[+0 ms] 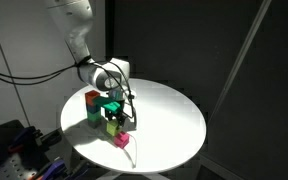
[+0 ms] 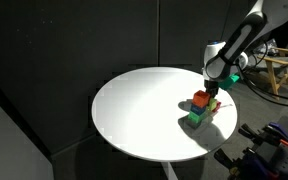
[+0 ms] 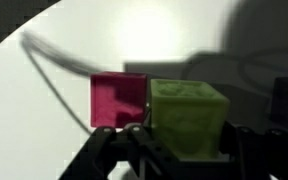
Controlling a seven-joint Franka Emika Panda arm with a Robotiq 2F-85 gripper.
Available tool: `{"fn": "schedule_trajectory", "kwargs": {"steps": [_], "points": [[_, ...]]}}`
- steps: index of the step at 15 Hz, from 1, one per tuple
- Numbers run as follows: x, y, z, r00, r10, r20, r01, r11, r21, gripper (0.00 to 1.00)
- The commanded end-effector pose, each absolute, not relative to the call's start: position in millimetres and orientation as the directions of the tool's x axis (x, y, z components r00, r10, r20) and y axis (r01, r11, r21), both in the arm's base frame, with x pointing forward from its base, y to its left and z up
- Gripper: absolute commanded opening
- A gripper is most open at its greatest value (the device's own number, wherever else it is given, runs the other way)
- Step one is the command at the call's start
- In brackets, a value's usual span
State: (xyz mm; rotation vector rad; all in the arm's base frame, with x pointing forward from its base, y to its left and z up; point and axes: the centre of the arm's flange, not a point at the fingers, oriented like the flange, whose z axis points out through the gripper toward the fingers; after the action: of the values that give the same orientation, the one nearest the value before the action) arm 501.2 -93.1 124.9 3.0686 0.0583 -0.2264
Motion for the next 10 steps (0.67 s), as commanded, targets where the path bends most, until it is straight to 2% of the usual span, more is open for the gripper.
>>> {"fn": "schedule_trajectory", "kwargs": {"steps": [1,7,9,10], "points": [[508.2,-94.4,125.4,0.990,0.014,-0.142,0.025,-0.997,0.075,0.25],[508.7,-95.5,124.9,0.990,0.011,-0.144,0.022,-0.997,0.074,0.25],[508.4,-96.1,125.1,0.989,0.010,-0.145,0.021,-0.997,0.073,0.75],[508.4,-96.4,125.2,0.989,0.009,-0.146,0.019,-0.997,0.072,0.76]]}}
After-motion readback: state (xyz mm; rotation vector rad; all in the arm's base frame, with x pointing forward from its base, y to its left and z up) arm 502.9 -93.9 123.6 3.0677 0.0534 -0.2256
